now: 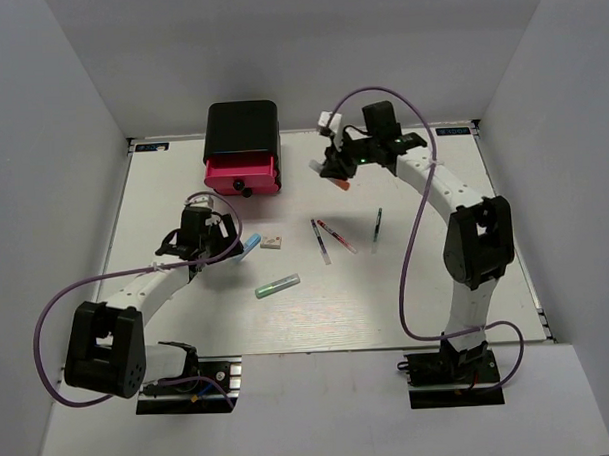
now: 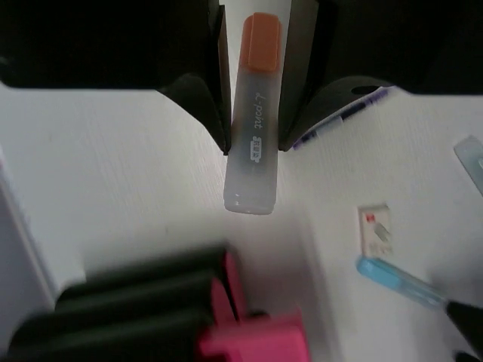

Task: Sort the stationery into containers
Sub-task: Pick up the stationery from the center of the board, then place the stationery in the drawer.

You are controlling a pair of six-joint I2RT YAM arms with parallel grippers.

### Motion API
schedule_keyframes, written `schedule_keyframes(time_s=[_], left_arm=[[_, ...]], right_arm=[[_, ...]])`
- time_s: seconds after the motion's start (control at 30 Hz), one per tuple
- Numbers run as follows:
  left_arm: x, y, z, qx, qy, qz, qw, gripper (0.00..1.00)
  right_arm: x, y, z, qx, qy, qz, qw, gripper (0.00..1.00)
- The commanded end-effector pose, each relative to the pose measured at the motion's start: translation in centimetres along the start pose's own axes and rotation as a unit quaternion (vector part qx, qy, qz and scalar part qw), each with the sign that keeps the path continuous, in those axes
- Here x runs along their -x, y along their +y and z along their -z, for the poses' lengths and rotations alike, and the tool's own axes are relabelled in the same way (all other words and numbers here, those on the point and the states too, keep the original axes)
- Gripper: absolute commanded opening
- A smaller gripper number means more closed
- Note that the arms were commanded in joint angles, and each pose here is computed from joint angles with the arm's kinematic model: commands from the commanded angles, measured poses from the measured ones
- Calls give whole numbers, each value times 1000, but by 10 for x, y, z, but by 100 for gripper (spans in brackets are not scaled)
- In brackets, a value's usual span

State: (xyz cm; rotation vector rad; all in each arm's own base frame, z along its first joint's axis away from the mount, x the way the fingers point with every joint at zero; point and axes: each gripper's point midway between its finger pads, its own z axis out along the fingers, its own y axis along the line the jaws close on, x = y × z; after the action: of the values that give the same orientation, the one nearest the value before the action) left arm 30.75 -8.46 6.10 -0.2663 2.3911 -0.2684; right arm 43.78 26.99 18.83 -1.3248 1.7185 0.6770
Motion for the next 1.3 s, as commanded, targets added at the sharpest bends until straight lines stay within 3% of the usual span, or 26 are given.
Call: schedule_keyframes(time_s=[0.0,0.13,0.23,0.4,0.43,0.57,0.77,0.97,1.0,1.1,1.2,1.27], left_arm=[[1,-5,-1,-15,-5,-9,1000,91],[0,-6,-1,-27,-21,-13,999,89],[0,-5,0,-36,-41,-17,998,86],[3,-8,4,-50,-62,-26,996,85],[3,-8,4,-50,-62,-26,996,85],[1,-7,2,-48,-57,-26,997,85],[9,-11,0,-56,-68,-42,995,85],[10,-19,-6,-76,-62,-72,993,82],[12,-22,-6,-86,-66,-77,991,82],[4,-22,-13,-91,-50,-87,991,79],[6,-23,-19,-89,-47,-96,990,78],[5,-27,-21,-96,-43,-111,988,76]], right_arm=[[99,14,-1,27,-133,126,983,0],[164,34,-6,50,-222,156,961,0],[215,39,-1,35,-305,226,925,0],[237,47,-31,61,-357,207,909,0],[247,42,-33,43,-385,222,895,0],[269,40,-56,46,-416,191,888,0],[245,43,-105,51,-397,160,902,0],[232,45,-110,61,-383,155,909,0],[231,46,-110,64,-381,155,909,2],[222,49,-112,69,-372,150,914,34],[224,54,-103,74,-372,154,913,52],[221,55,-100,74,-370,155,913,56]])
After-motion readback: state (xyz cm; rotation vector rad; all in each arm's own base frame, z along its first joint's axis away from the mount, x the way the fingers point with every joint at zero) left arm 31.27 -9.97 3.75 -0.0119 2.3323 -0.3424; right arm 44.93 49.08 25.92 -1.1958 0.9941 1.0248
